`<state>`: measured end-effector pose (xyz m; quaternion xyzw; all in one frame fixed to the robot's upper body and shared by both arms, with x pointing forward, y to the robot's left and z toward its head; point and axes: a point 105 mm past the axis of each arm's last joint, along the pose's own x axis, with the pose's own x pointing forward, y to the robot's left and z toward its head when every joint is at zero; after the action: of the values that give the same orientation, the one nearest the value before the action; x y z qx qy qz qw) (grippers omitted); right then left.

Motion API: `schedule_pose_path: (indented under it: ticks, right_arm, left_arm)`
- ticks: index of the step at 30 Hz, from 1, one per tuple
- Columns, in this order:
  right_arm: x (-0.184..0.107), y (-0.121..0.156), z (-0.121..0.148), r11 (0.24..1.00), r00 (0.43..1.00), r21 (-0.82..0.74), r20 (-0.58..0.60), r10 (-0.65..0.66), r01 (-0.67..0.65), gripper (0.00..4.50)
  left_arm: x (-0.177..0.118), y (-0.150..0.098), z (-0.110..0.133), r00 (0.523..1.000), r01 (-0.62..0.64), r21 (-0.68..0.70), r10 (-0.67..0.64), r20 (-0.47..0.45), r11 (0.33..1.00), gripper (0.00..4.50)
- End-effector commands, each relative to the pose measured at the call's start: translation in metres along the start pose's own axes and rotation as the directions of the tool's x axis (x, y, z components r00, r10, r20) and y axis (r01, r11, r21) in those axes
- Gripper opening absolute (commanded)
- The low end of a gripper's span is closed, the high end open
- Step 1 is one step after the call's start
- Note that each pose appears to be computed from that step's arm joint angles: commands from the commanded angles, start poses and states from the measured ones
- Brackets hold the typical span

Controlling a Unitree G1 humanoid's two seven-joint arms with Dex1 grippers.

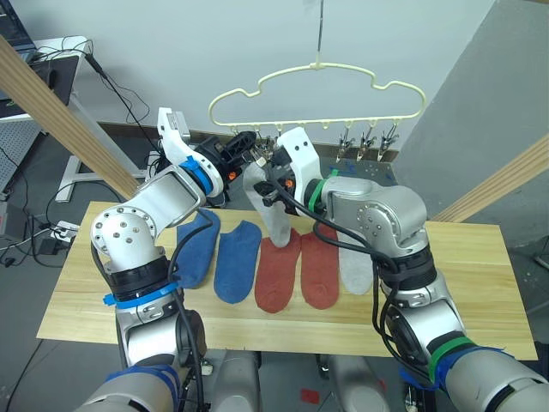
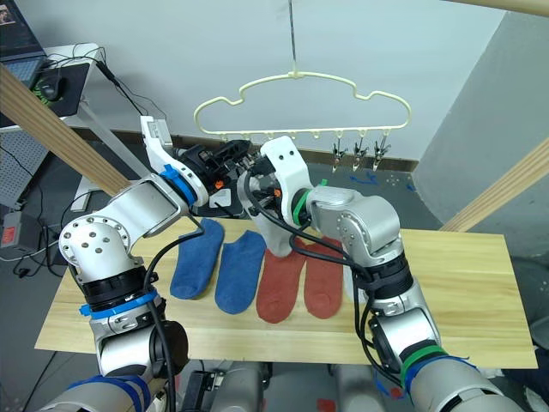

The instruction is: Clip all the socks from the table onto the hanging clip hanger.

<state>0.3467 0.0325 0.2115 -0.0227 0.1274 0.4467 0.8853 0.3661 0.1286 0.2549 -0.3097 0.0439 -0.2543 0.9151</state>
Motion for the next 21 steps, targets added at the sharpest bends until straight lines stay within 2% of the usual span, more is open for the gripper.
schedule_pose_path:
  ticks: [1, 10, 21]
  right_arm:
    - [-0.002, -0.001, 0.014, 1.000, 0.999, -0.019, 0.048, -0.019, 0.020, 0.03]
    - [0.000, -0.008, 0.014, 0.999, 0.997, 0.003, 0.054, -0.051, 0.051, 0.03]
    - [-0.003, -0.003, 0.027, 1.000, 0.994, 0.014, 0.108, -0.025, 0.023, 0.03]
  left_arm:
    - [-0.004, 0.001, 0.004, 1.000, -0.005, 0.008, 0.005, 0.017, 1.000, 0.11]
    - [-0.004, 0.001, 0.003, 1.000, -0.004, 0.010, 0.004, 0.014, 1.000, 0.11]
    - [-0.004, 0.004, 0.001, 1.000, -0.010, 0.013, 0.010, 0.011, 1.000, 0.11]
